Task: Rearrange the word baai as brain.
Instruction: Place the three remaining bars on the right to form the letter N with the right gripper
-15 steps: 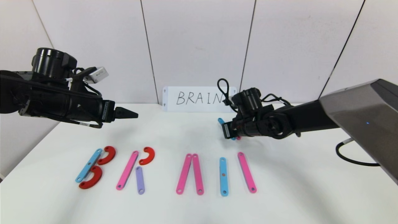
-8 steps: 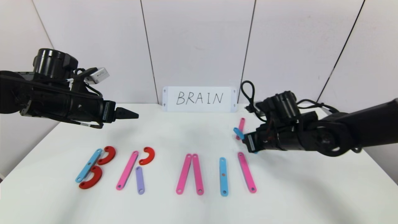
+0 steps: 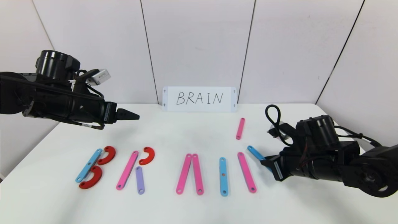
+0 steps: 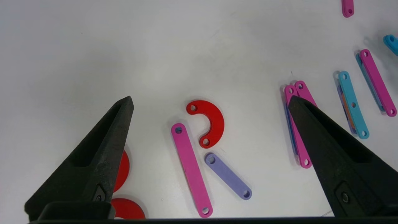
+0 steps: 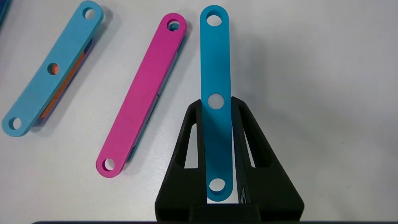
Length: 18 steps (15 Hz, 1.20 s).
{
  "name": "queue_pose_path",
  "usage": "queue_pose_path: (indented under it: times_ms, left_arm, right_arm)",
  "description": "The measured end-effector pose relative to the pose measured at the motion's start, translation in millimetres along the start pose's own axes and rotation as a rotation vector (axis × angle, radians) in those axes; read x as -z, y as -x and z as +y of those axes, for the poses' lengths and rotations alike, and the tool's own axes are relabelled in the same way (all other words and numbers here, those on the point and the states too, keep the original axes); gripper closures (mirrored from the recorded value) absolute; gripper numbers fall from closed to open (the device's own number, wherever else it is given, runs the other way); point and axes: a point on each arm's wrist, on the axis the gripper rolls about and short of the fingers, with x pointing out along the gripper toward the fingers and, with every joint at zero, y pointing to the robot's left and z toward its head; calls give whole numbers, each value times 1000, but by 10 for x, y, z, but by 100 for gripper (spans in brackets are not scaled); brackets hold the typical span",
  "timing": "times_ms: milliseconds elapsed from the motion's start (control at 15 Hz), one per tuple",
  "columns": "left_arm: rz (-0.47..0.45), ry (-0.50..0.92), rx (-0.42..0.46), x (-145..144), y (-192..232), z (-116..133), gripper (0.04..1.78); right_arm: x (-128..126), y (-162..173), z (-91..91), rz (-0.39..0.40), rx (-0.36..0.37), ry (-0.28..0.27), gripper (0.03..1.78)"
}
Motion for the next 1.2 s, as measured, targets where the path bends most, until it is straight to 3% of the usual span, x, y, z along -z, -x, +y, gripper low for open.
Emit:
queue_pose_path:
  times_ms: [467,667,867,1067,1200]
  left_arm:
    - [1,0,1,1,-3,0,8]
    - [3,1,1,4,-11,3,8]
    - [5,2,1,6,-16,5,8]
    - [5,1,2,4,-20,-1,8]
    - [7,0,5,7,-28,-5,8]
  right_arm:
    - [98,-109,-15,42,-2,-8,153]
    - [74,-140,-13,5,-2,-4,144]
    - [84,-155,-12,2,-1,-9,112]
    - [81,-145,-14,0,5,-12,59]
    - [16,-131,-23,-25,12,-16,33]
